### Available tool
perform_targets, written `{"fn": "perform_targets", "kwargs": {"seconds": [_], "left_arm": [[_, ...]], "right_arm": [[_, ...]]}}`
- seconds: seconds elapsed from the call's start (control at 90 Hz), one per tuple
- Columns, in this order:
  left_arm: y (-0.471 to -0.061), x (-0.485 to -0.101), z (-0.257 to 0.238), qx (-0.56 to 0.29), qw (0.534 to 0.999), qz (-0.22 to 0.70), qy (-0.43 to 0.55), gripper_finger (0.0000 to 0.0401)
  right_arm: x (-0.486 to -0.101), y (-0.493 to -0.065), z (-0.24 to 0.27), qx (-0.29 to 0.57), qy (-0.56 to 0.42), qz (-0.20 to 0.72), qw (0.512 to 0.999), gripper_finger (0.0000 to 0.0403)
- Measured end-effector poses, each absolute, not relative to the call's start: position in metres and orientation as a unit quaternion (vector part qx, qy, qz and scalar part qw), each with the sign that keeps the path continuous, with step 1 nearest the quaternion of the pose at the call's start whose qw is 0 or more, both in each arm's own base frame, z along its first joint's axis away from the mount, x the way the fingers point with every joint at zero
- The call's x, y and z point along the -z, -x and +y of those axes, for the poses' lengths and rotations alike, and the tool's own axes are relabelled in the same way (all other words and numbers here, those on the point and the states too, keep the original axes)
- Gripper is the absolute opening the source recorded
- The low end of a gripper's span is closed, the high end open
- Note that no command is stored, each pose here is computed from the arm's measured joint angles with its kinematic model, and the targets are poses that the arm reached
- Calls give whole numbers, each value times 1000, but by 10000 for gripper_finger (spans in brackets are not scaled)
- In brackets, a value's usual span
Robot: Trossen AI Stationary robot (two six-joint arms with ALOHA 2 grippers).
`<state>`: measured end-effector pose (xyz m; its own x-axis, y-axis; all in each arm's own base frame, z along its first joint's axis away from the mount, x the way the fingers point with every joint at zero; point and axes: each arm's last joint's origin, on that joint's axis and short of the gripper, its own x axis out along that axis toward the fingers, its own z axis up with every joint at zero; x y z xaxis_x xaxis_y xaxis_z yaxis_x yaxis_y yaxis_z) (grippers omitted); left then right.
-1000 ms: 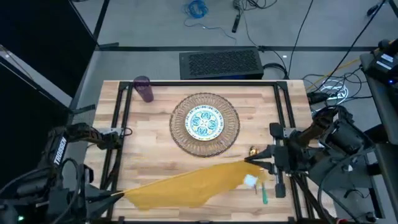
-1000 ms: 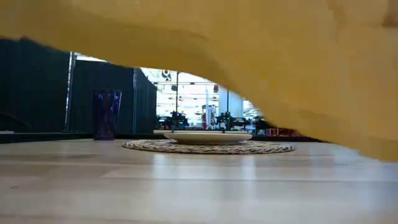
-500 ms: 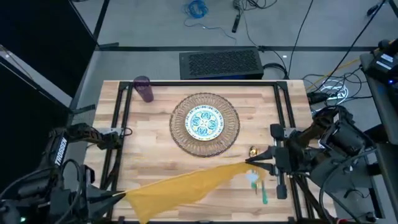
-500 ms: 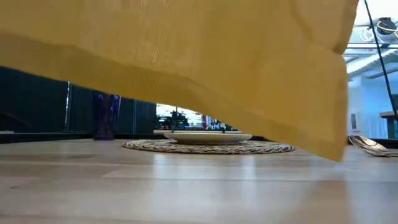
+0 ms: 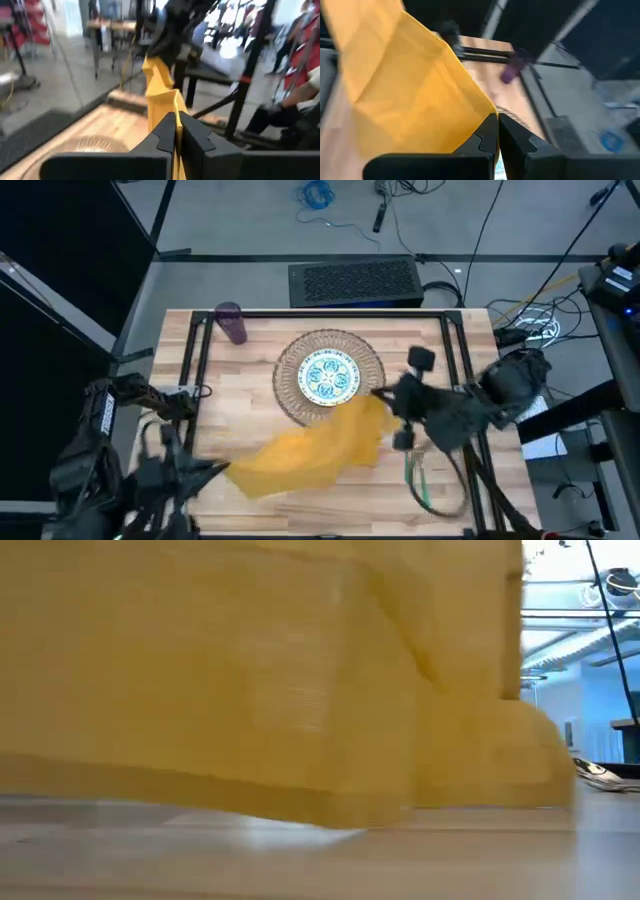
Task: Set table place
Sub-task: Fold the yellow table napkin
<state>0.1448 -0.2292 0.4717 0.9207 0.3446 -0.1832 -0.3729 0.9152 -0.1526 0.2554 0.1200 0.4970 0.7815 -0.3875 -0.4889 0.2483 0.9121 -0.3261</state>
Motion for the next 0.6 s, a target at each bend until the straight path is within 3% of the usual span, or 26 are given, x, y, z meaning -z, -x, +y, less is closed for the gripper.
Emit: {"fn": "perform_targets", "kwargs": {"seconds": [0.278, 0.6], "left_arm": [[-140, -497, -188, -176, 974, 94, 103, 0], [-134, -504, -190, -161, 979, 82, 98, 0]], "right_arm": [[-501, -272, 87, 204, 132, 281, 928, 0], [-514, -284, 88, 178, 154, 226, 945, 0]]}}
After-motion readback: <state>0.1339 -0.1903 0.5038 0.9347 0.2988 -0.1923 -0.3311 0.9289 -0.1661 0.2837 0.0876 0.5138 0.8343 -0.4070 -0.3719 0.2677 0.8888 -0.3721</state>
